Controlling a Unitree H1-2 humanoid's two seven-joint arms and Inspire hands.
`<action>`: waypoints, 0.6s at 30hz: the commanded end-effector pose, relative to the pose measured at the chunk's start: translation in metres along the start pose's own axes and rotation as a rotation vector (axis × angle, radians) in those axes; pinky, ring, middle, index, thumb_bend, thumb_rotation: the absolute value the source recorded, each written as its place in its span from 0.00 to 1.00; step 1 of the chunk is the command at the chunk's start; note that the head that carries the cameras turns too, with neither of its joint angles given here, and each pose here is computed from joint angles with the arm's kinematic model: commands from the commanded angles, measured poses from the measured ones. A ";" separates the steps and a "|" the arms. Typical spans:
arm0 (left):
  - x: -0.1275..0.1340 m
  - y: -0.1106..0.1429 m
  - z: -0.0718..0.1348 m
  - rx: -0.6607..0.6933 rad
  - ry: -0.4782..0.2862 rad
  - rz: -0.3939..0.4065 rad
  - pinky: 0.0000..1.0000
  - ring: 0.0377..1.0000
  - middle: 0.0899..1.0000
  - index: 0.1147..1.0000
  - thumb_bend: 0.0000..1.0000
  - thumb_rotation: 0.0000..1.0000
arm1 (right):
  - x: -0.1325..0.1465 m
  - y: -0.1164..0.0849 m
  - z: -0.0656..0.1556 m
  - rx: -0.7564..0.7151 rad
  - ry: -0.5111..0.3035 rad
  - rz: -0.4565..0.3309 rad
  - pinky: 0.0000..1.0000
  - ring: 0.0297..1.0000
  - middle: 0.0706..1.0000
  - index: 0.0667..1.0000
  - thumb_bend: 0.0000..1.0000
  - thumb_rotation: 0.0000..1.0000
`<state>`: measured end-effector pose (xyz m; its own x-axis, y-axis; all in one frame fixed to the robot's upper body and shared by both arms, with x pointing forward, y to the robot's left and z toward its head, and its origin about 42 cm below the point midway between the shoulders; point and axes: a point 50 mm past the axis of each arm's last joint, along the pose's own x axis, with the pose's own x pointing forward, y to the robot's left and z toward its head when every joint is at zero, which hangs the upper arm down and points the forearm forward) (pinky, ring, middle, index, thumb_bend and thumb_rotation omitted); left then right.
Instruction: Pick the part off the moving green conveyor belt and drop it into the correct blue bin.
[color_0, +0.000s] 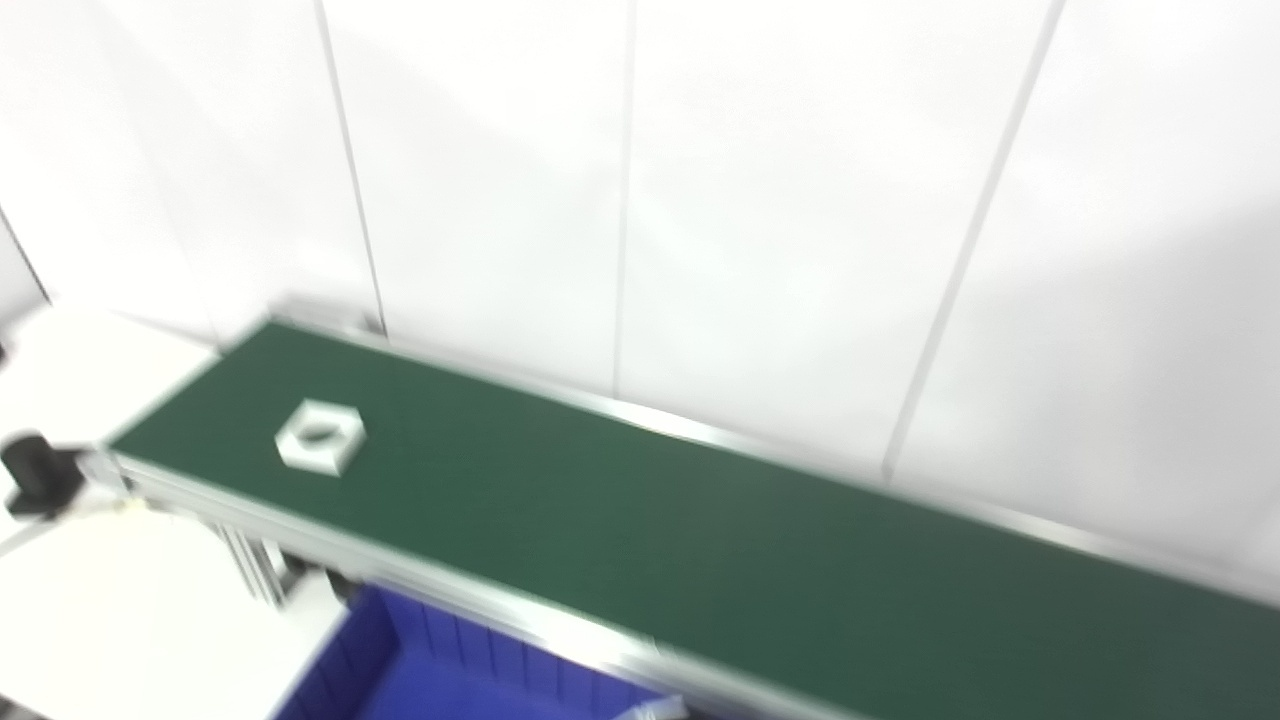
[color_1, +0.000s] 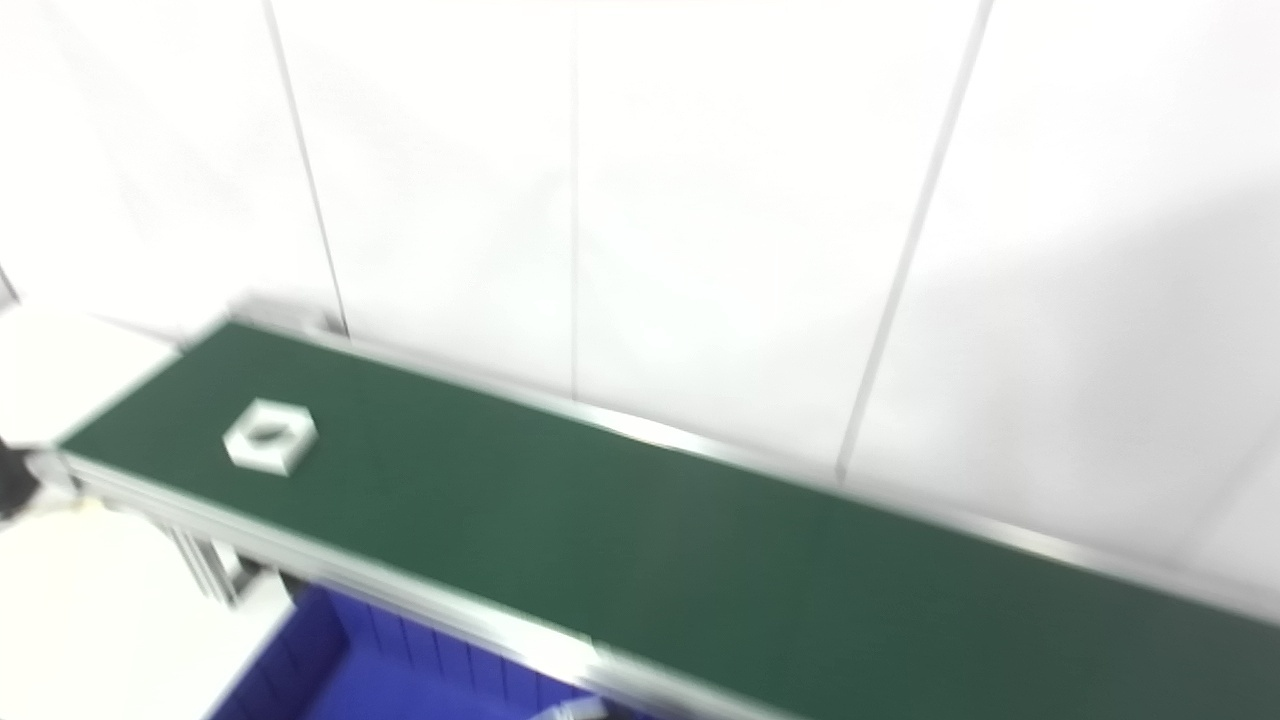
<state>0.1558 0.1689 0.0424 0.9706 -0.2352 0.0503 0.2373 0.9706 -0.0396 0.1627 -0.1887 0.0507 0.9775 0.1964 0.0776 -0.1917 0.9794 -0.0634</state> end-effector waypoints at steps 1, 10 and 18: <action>0.008 -0.003 0.007 0.015 -0.073 -0.002 0.71 0.76 0.77 0.76 0.87 0.43 | 0.006 0.002 0.008 0.028 -0.059 -0.012 0.89 0.90 0.90 0.96 0.62 0.50; 0.011 0.001 0.002 0.049 -0.065 0.000 0.68 0.73 0.75 0.73 0.86 0.44 | 0.008 0.009 0.003 0.023 -0.048 -0.010 0.93 0.94 0.93 1.00 0.60 0.52; 0.011 0.001 0.003 0.054 -0.069 0.001 0.68 0.73 0.75 0.73 0.88 0.44 | 0.009 0.008 0.004 0.029 -0.050 -0.016 0.96 0.94 0.93 1.00 0.61 0.51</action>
<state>0.1606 0.1696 0.0344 0.9716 -0.2329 0.0414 0.2331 0.9724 -0.0008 0.1653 -0.1813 0.0448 0.9806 0.1857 0.0620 -0.1832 0.9821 -0.0443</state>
